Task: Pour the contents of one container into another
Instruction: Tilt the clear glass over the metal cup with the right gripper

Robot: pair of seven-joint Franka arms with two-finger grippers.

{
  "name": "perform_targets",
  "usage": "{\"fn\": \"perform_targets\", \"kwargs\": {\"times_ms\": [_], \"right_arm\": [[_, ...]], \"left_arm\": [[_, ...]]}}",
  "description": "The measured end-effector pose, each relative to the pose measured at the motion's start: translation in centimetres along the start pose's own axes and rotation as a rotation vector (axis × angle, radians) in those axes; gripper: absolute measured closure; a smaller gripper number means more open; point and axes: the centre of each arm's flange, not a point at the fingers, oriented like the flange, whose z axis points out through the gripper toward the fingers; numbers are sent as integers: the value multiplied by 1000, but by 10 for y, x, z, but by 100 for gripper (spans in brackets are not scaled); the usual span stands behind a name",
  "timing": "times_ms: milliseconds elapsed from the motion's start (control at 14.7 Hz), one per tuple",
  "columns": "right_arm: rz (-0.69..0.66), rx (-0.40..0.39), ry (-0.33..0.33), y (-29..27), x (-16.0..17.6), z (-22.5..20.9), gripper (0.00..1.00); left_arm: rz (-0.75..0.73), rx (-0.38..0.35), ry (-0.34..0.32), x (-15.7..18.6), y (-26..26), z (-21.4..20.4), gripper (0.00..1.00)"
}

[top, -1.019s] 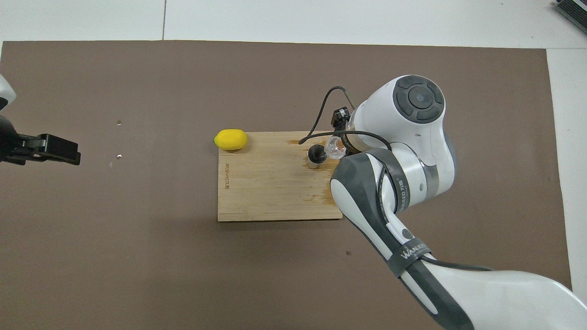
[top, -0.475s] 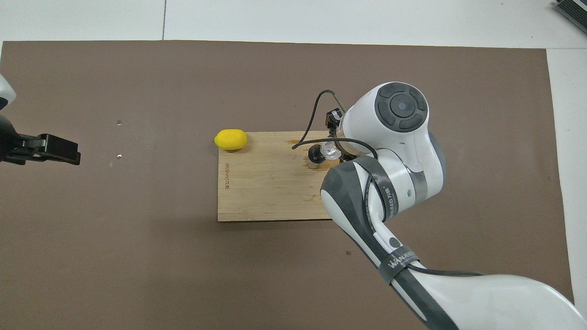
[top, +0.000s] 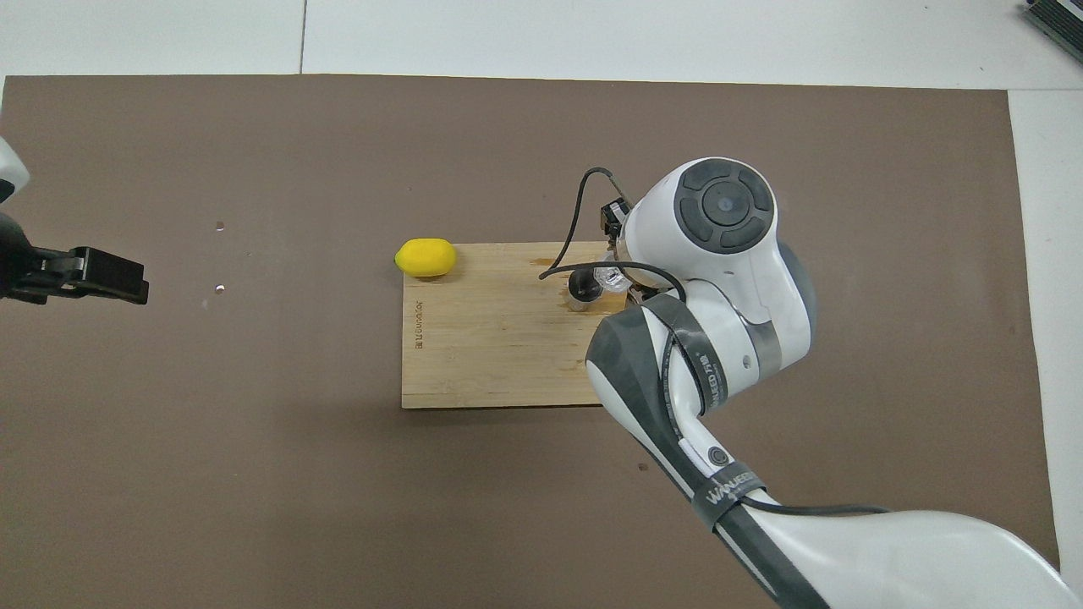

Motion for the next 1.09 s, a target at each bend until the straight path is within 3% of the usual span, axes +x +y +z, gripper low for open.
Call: {"fn": "perform_targets", "kwargs": {"times_ms": [407, 1087], "right_arm": [[-37, 19, 52, -3, -5, -3, 49], [-38, 20, 56, -3, -5, -3, 49]], "left_arm": [[0, 0, 0, 0, 0, 0, 0], [0, 0, 0, 0, 0, 0, 0]]}}
